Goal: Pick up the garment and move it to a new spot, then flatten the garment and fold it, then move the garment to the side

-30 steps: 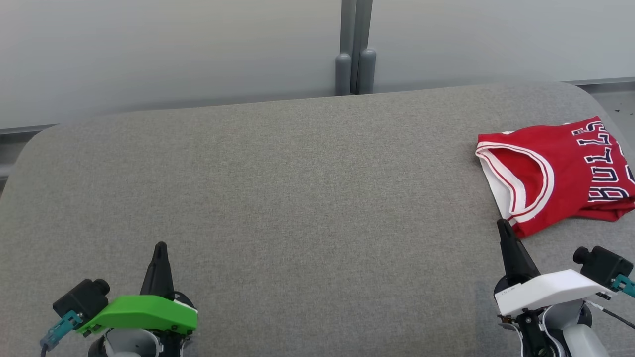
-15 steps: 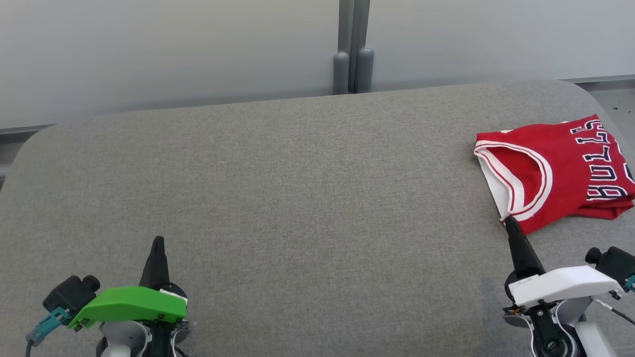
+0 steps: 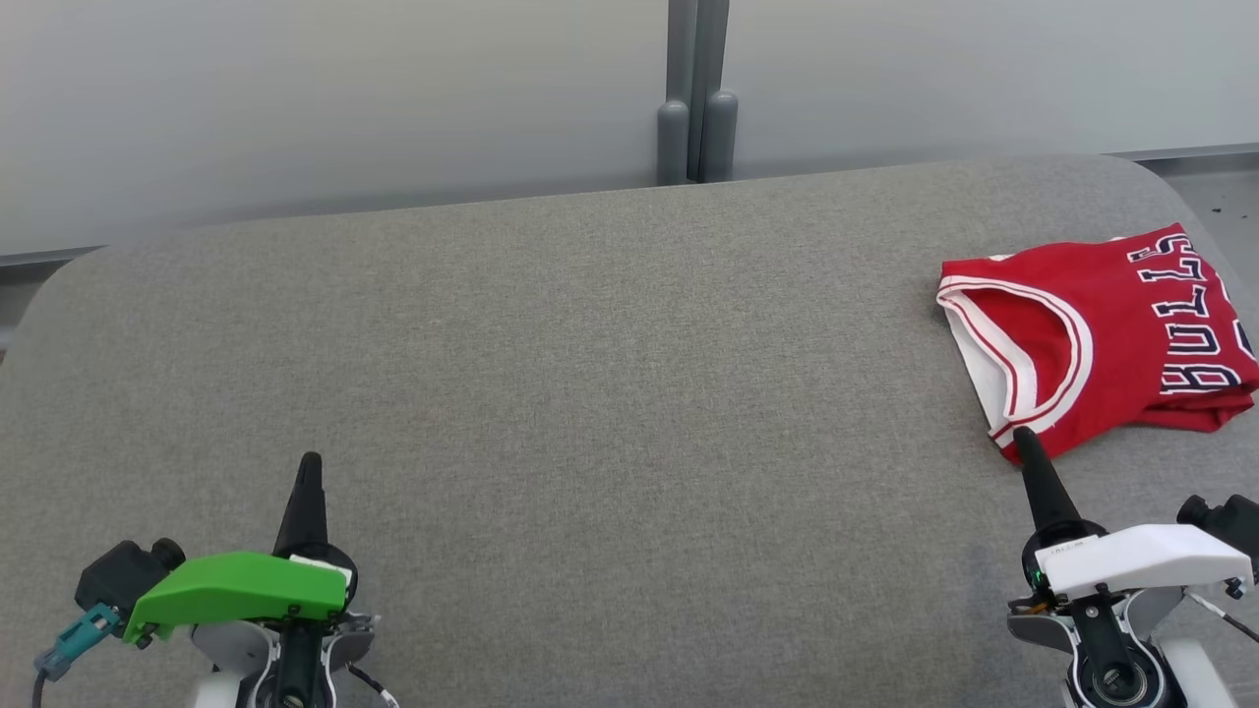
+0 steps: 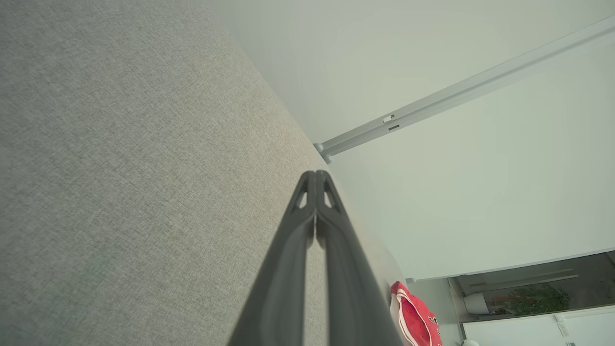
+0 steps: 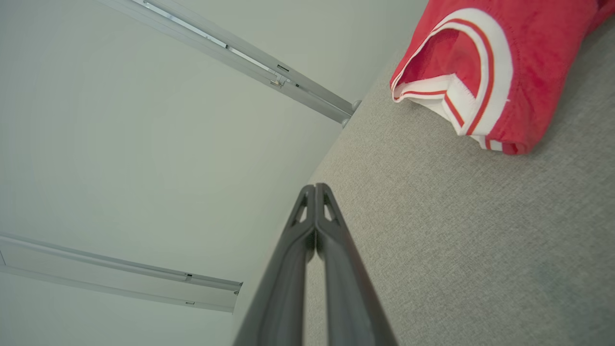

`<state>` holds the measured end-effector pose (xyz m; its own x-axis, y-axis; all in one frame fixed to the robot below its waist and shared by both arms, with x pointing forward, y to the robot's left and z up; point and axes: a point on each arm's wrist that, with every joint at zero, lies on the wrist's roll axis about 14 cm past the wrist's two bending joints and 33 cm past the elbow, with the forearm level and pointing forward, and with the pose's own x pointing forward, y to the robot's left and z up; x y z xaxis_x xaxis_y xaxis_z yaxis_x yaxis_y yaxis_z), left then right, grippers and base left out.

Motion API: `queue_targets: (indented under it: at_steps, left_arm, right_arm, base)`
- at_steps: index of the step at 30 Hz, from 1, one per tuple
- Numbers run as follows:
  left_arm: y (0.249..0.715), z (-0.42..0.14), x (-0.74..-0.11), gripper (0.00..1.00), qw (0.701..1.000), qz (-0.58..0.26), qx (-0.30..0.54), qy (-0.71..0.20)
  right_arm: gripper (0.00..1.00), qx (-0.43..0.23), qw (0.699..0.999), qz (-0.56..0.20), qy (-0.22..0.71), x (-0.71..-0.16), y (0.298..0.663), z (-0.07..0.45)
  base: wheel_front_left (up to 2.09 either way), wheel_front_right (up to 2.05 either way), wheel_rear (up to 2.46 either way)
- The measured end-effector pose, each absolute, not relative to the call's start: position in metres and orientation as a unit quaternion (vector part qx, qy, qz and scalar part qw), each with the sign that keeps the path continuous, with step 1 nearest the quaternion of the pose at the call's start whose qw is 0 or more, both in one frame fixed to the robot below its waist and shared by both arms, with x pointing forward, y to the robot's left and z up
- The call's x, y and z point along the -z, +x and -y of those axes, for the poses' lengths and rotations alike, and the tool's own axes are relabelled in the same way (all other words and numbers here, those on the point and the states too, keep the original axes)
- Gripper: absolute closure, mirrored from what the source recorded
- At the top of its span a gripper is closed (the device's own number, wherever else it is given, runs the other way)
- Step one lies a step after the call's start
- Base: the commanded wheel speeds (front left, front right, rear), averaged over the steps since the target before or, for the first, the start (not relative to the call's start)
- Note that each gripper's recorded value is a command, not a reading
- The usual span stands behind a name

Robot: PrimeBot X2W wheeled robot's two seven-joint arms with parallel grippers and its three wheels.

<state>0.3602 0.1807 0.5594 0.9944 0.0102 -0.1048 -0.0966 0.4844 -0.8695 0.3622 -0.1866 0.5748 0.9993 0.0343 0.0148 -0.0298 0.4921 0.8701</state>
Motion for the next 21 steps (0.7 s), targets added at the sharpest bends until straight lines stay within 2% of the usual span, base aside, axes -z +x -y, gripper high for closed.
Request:
queue_targets:
  at_steps: [21]
  left_arm:
    - [0.368, -0.179, -0.566, 1.0, 0.811, -0.039, -0.02, -0.583]
  right_arm:
    - [1.0, -0.006, 0.812, 0.004, 0.583, -0.575, 0.365, 0.2]
  base:
    - [0.0, 0.0, 0.0]
